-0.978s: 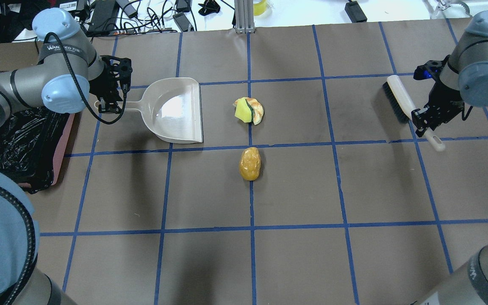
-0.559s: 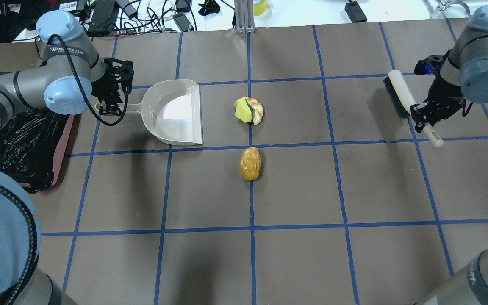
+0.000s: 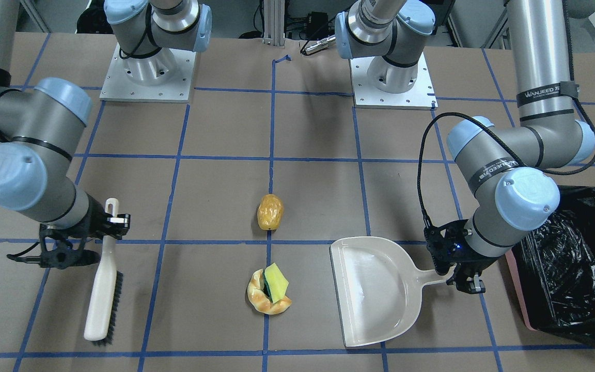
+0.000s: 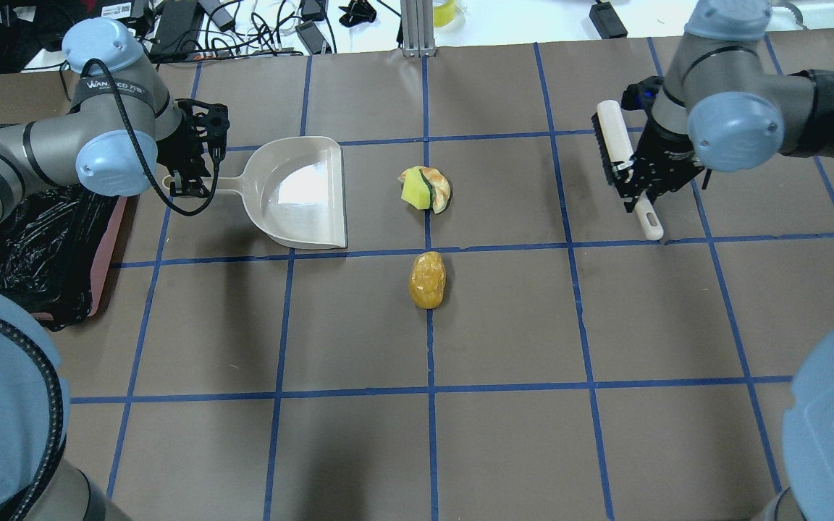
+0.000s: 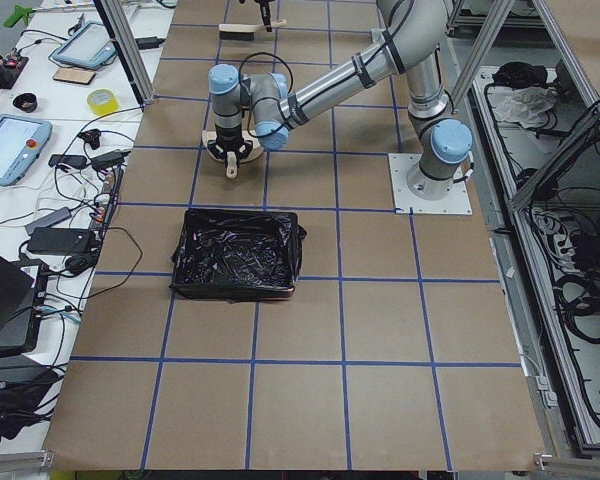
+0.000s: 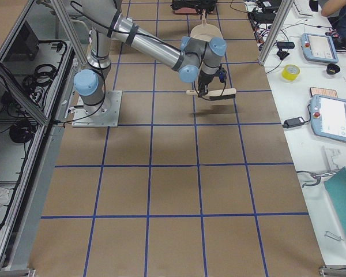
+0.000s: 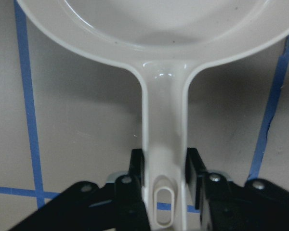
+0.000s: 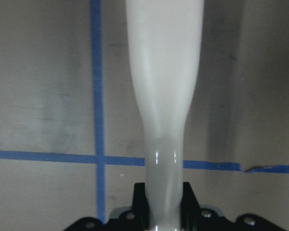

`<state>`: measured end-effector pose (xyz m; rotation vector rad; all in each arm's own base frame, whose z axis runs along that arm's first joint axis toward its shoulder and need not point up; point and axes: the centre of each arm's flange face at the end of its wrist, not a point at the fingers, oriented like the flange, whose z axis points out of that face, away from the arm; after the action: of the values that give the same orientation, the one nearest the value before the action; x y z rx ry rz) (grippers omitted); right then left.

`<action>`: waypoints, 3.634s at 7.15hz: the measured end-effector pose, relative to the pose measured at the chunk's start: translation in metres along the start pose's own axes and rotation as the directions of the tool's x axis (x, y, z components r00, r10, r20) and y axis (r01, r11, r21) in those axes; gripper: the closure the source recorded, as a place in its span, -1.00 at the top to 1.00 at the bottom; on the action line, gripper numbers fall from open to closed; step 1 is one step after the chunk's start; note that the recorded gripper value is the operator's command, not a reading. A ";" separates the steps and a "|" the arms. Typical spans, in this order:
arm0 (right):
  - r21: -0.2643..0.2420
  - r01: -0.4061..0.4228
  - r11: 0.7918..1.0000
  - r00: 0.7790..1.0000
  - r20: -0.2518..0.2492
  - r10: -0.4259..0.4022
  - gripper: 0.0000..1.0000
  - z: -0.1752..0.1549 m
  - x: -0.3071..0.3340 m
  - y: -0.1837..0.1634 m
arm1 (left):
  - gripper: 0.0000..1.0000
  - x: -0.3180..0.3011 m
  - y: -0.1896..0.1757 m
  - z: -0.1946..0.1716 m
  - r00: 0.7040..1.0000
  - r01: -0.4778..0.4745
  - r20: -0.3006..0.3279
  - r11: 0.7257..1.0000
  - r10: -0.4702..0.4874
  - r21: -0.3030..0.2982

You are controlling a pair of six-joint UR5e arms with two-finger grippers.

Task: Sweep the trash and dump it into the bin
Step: 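Carry the brush with the right gripper toward the sponge and yellow object, then sweep the sponge into the dustpan with the brush in the right gripper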

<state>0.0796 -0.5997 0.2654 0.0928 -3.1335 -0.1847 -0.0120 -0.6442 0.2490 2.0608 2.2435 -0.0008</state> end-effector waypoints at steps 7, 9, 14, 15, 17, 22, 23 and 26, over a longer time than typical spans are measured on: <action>-0.019 -0.082 0.996 0.995 0.055 0.083 -1.00 0.027 -0.188 -0.014 | -1.00 0.001 -0.002 -0.001 1.000 -0.006 -0.002 1.000 0.006 -0.017; -0.032 -0.106 0.994 0.991 0.075 0.108 -1.00 0.037 -0.215 -0.014 | -1.00 0.001 -0.005 0.001 1.000 -0.011 -0.006 1.000 0.011 -0.023; -0.058 -0.231 0.971 0.961 0.142 0.237 -1.00 0.037 -0.299 -0.006 | -1.00 0.002 -0.006 0.001 1.000 -0.012 -0.007 1.000 0.012 -0.025; -0.062 -0.254 0.965 0.951 0.164 0.261 -1.00 0.038 -0.324 -0.011 | -1.00 0.002 -0.006 0.001 1.000 -0.012 -0.007 1.000 0.012 -0.024; -0.081 -0.303 0.950 0.923 0.222 0.313 -1.00 0.039 -0.373 -0.023 | -1.00 0.002 -0.006 0.002 1.000 -0.011 -0.008 1.000 0.011 -0.024; -0.133 -0.339 0.931 0.865 0.344 0.364 -1.00 0.010 -0.453 -0.005 | -1.00 0.002 -0.006 0.004 1.000 -0.012 -0.012 1.000 0.012 -0.024; -0.125 -0.347 0.929 0.871 0.325 0.369 -1.00 0.001 -0.453 0.002 | -1.00 0.003 -0.006 0.002 1.000 -0.013 -0.011 1.000 0.013 -0.024; -0.117 -0.381 0.917 0.897 0.193 0.397 -1.00 -0.052 -0.394 0.010 | -1.00 0.031 -0.002 -0.002 0.998 -0.054 -0.032 0.997 0.053 -0.048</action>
<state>0.4727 -0.5730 0.3193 -0.5909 -3.2585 -0.3289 -0.0168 -0.6138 0.2487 2.1088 2.1817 0.0894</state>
